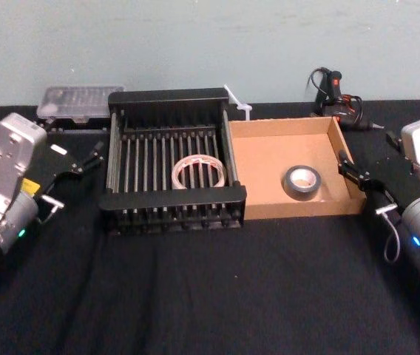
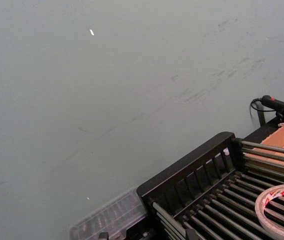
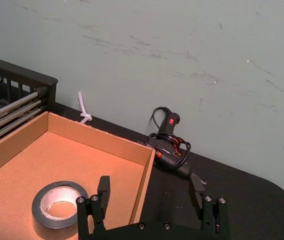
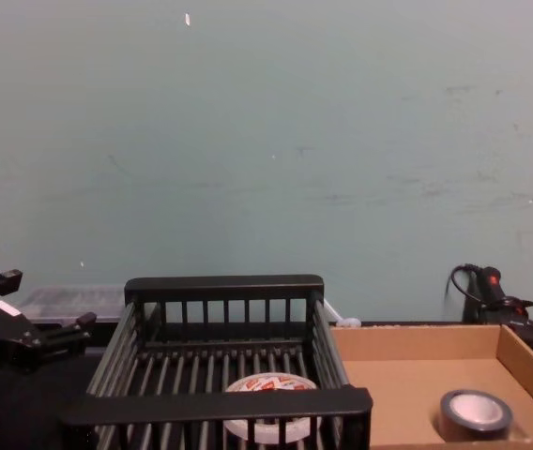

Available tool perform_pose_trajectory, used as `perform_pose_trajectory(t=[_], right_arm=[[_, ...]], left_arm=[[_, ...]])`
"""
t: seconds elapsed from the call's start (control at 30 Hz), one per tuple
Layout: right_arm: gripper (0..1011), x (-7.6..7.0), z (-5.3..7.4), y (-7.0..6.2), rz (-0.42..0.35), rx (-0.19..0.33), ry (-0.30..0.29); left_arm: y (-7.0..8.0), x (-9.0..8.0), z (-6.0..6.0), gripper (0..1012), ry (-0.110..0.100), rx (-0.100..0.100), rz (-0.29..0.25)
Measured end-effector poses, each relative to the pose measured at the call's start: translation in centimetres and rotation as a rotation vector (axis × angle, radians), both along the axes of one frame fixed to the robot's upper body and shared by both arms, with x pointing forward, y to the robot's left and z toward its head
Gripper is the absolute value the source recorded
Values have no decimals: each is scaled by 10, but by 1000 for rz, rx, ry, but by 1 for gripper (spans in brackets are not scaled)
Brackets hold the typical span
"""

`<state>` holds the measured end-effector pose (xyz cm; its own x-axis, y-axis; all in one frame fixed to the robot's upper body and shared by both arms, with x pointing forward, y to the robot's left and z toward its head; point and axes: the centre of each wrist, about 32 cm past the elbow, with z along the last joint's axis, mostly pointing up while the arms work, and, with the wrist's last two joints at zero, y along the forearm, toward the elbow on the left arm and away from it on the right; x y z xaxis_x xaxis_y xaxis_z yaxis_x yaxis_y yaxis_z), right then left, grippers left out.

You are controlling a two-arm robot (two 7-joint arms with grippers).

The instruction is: Pick up the white tape and place it into the black box , Pick up the silver tape and place it into the brown box.

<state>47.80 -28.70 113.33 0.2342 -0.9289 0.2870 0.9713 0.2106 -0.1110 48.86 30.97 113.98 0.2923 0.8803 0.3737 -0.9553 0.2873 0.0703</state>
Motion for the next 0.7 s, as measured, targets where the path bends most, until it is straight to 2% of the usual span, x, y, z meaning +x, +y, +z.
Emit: perform_pose_trajectory(t=[0.7], right_arm=[[1002, 0, 0, 0, 4, -3, 2]], left_arm=[[0, 0, 0, 1001, 0, 0, 0]])
